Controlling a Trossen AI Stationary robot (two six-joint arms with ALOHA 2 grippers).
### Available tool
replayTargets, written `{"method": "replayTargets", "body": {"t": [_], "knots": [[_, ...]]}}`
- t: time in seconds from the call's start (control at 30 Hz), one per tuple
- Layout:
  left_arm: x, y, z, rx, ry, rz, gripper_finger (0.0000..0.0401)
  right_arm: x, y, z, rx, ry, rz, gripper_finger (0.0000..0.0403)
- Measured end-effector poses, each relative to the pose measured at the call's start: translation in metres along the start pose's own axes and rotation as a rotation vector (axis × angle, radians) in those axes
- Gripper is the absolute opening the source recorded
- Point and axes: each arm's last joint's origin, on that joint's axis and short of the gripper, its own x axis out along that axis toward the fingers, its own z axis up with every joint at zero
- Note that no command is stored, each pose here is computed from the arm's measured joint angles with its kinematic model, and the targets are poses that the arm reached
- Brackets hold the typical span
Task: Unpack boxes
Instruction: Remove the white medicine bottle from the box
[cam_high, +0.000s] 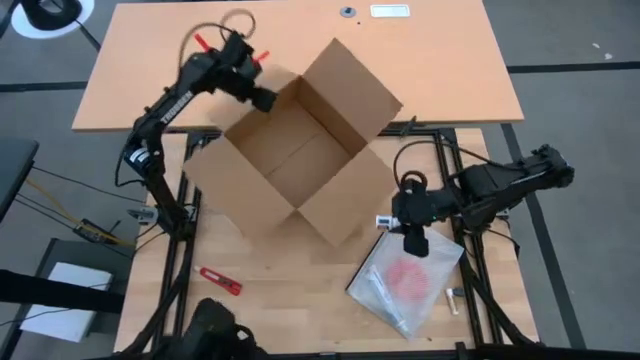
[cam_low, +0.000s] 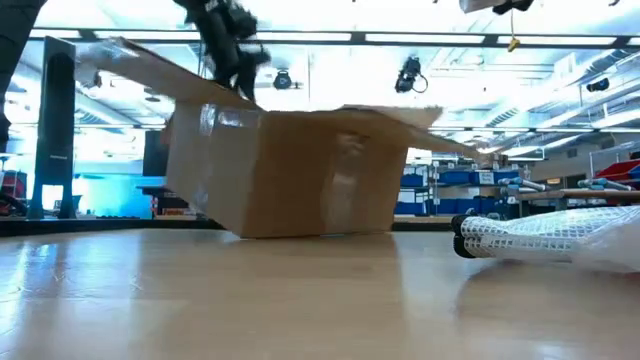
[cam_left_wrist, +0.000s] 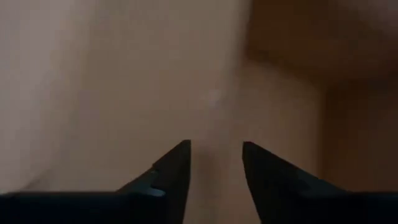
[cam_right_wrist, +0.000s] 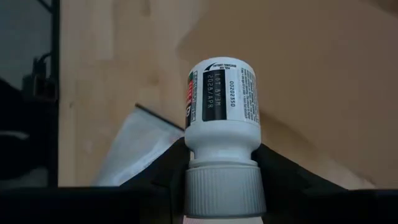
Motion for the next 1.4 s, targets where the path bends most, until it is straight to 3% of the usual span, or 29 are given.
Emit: {"method": "replayTargets", "body": {"t": [0.1, 0.2, 0.27, 0.37, 0.5, 0.7, 0.87, 1.1, 1.27, 1.4], "knots": [[-0.038, -0.018, 0.013, 0.037, -0.151, -0.021, 0.0182, 0.009, 0.01, -0.006, -0.044, 0.021, 0.017, 0.014], [-0.064, -0.031, 0.021, 0.098, -0.263, 0.053, 0.0189, 0.026, 0.016, -0.017, -0.061, 0.057, 0.019, 0.014], [-0.073, -0.033, 0.024, 0.079, -0.296, 0.055, 0.019, 0.04, 0.019, -0.024, -0.061, 0.063, 0.023, 0.014], [-0.085, -0.049, 0.021, 0.095, -0.305, -0.144, 0.019, 0.066, 0.022, -0.036, -0.097, 0.069, 0.026, 0.014], [-0.097, -0.107, 0.003, 0.219, -0.266, -0.386, 0.0187, 0.102, 0.021, -0.05, -0.233, 0.051, 0.036, 0.014], [-0.104, -0.181, -0.044, 0.39, -0.157, -0.413, 0.0186, 0.154, 0.006, -0.061, -0.403, 0.086, -0.019, 0.0142], [-0.09, -0.231, -0.086, 0.445, -0.053, -0.465, 0.0186, 0.193, -0.01, -0.059, -0.493, 0.109, -0.039, 0.0144], [-0.045, -0.288, -0.162, 0.531, 0.107, -0.637, 0.0185, 0.222, -0.016, -0.068, -0.544, 0.218, 0.012, 0.0141], [-0.024, -0.311, -0.209, 0.603, 0.123, -0.719, 0.0185, 0.223, -0.016, -0.069, -0.511, 0.222, 0.01, 0.0141], [0.005, -0.311, -0.229, 0.599, 0.122, -0.756, 0.0185, 0.223, -0.016, -0.069, -0.493, 0.223, 0.007, 0.0139]]}}
